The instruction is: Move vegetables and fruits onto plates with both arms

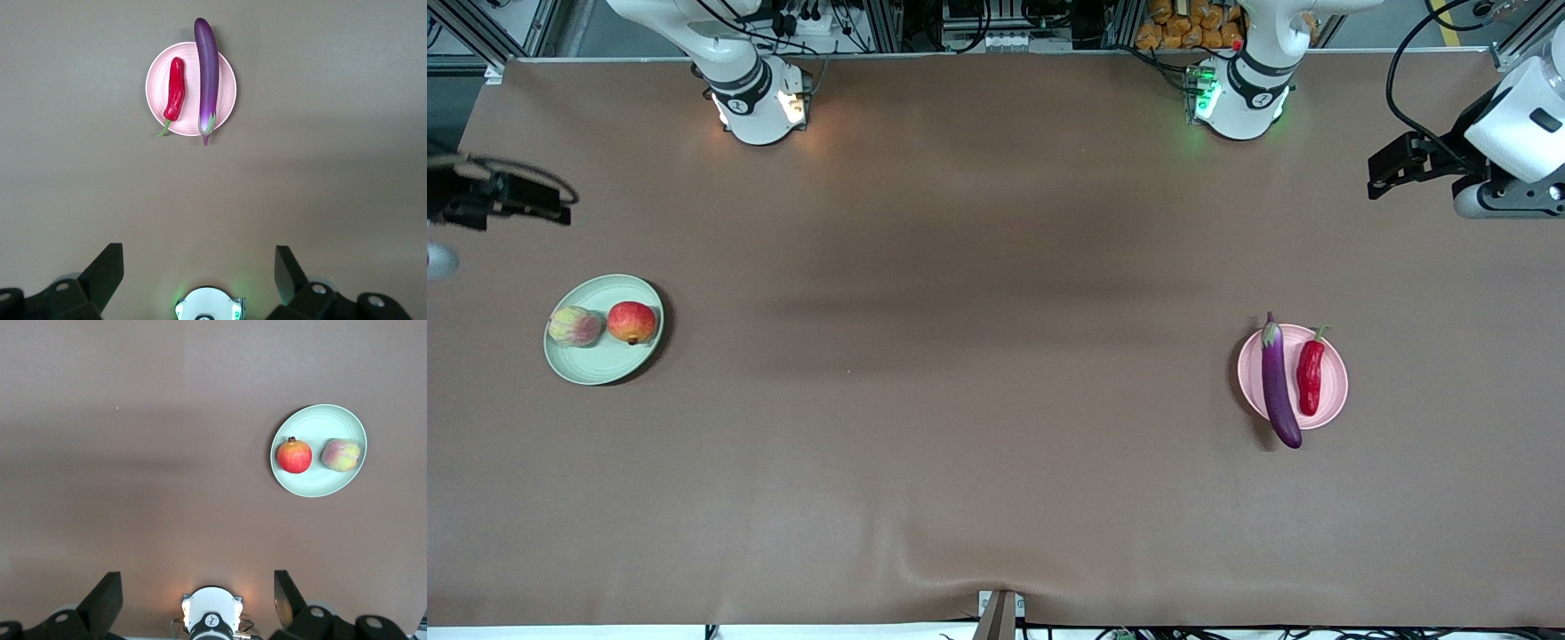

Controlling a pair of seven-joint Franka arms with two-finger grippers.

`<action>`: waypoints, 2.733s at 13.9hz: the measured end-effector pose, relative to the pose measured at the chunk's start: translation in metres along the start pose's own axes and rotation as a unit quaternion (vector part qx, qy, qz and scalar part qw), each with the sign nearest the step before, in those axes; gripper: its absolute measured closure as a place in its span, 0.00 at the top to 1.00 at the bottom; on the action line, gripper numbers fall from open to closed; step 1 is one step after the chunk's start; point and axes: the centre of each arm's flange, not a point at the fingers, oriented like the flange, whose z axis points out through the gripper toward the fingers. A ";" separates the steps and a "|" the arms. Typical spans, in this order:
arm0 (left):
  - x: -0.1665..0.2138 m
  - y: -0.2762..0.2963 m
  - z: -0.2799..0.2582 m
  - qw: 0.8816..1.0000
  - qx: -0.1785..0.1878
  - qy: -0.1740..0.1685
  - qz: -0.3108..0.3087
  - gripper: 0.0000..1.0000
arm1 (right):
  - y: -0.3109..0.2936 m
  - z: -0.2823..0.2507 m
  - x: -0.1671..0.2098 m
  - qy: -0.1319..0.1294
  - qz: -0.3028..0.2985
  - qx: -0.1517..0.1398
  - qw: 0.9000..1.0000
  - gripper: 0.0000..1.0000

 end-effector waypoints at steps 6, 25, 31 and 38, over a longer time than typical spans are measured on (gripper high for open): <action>0.000 -0.001 -0.003 1.000 0.000 0.003 -0.001 1.00 | 0.008 0.020 -0.061 0.043 0.009 0.001 0.999 1.00; -0.011 0.006 -0.017 1.000 0.001 0.014 -0.011 1.00 | 0.018 0.003 -0.060 0.088 -0.033 0.001 0.996 1.00; -0.012 0.007 -0.018 1.000 0.001 0.014 -0.007 1.00 | 0.024 0.002 -0.060 0.088 -0.027 0.002 0.996 1.00; -0.013 0.007 -0.018 1.000 0.001 0.015 0.020 1.00 | 0.030 0.002 -0.060 0.090 -0.021 0.003 0.996 1.00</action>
